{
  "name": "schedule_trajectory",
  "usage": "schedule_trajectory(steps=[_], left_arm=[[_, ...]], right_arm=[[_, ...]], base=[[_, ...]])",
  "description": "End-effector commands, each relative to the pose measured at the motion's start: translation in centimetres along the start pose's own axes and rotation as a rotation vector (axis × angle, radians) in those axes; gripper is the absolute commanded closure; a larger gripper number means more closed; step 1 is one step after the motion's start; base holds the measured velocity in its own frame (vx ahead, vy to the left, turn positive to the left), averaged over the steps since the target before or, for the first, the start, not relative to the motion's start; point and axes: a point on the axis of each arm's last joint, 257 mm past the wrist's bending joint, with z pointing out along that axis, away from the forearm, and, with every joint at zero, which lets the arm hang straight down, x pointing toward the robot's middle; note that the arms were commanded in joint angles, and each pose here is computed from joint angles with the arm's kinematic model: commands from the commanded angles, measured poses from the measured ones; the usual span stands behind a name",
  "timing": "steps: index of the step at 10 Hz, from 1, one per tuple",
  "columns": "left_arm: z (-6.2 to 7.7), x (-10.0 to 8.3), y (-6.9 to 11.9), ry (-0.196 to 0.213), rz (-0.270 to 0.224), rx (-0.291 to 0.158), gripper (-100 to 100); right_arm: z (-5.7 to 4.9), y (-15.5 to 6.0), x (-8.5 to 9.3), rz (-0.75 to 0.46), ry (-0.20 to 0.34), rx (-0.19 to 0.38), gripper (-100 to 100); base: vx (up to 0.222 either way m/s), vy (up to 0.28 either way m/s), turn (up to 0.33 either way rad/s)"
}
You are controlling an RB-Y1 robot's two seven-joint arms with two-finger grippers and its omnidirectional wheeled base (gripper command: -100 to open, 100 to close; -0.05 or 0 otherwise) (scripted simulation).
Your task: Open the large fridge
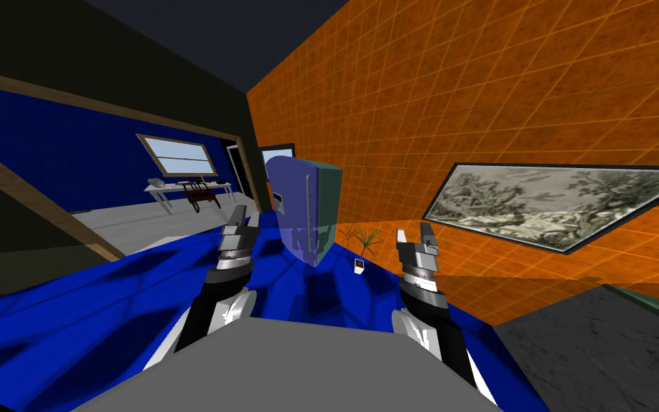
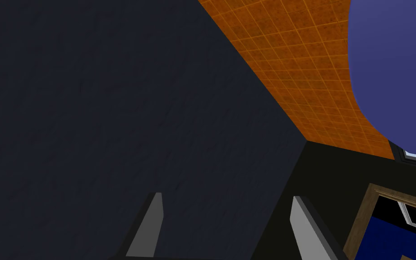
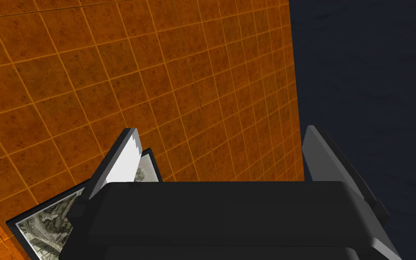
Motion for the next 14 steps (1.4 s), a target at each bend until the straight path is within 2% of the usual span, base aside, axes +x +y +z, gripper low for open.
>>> schedule_trajectory(steps=[1, 9, 10, 14], left_arm=[[0.0, 0.0, 0.0, 0.000, 0.000, 0.000, 0], [0.0, 0.0, 0.0, 0.000, 0.000, 0.000, 0], [0.1, 0.5, 0.0, 0.033, 0.006, 0.001, -100], [0.7, 1.9, 0.3, 0.132, 0.020, -0.016, -100]], right_arm=[[0.0, 0.0, 0.0, 0.000, 0.000, 0.000, 0], [0.0, 0.0, 0.0, 0.000, 0.000, 0.000, 0], [0.0, 0.0, 0.0, 0.000, 0.000, 0.000, 0], [0.0, 0.0, 0.0, 0.000, 0.000, 0.000, 0]], base=[[0.000, 0.000, 0.000], [0.000, 0.000, 0.000], [0.016, -0.001, -0.001], [0.043, -0.001, -0.002]])
